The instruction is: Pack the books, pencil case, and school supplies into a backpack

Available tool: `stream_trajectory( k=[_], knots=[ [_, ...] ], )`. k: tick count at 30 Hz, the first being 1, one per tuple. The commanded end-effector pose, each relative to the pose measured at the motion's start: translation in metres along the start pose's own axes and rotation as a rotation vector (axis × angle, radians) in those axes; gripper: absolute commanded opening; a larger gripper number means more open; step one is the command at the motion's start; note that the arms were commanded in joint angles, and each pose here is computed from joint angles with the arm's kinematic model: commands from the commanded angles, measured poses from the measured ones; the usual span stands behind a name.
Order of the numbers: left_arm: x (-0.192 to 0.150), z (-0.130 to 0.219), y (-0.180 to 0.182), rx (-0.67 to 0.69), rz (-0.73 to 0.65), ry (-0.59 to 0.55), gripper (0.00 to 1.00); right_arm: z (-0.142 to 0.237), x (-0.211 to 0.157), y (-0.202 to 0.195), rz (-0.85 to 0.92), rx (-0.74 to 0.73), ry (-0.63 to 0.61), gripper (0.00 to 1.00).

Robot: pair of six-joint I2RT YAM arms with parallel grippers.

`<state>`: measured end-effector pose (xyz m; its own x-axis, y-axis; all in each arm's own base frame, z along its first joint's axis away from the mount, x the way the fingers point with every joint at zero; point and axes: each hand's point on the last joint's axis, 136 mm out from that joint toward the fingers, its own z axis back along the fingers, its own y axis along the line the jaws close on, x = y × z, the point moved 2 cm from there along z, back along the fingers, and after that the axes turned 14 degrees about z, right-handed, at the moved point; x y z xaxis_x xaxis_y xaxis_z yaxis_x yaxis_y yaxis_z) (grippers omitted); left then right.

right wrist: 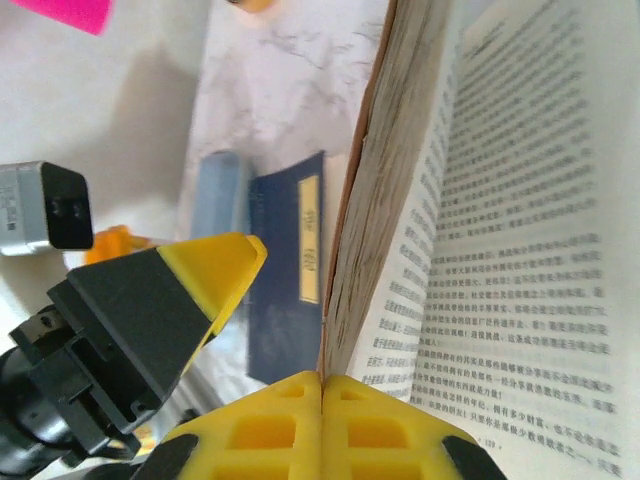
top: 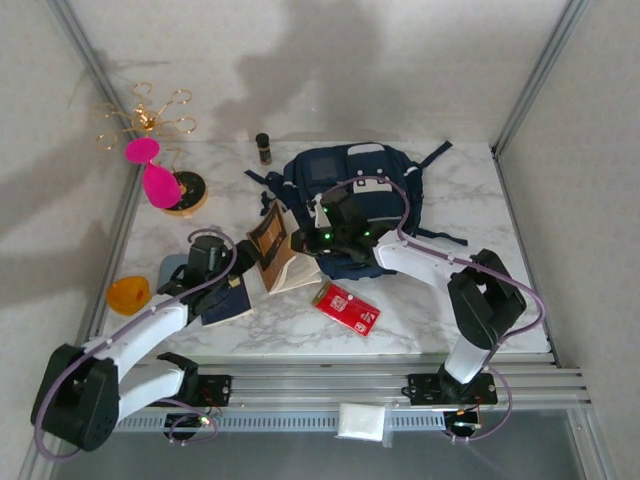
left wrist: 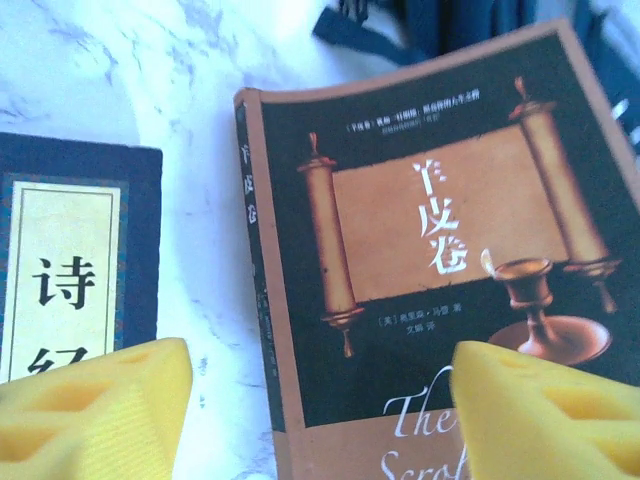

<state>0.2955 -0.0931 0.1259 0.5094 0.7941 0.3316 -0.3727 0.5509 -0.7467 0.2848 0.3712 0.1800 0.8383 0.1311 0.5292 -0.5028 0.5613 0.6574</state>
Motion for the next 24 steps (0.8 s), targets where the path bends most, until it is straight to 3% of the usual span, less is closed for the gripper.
stream_trajectory(
  k=[1,5,11,20,24],
  knots=[
    [-0.002,0.014,0.003,-0.04,0.072,0.037,0.8,0.027,0.025,0.049,0.046,0.181,-0.089,0.0],
    [-0.009,0.018,-0.001,-0.121,0.188,0.109,0.93,0.038,0.03,0.069,0.048,0.263,-0.1,0.0],
    [-0.013,0.022,-0.015,-0.273,0.391,0.153,0.97,0.043,0.034,0.082,0.033,0.348,-0.117,0.0],
    [-0.01,0.024,-0.037,-0.446,0.53,0.172,0.86,0.036,0.02,0.078,-0.035,0.429,-0.101,0.0],
    [-0.016,0.019,-0.031,-0.406,0.588,0.183,0.85,0.037,0.016,0.073,-0.041,0.414,-0.1,0.0]
  ],
)
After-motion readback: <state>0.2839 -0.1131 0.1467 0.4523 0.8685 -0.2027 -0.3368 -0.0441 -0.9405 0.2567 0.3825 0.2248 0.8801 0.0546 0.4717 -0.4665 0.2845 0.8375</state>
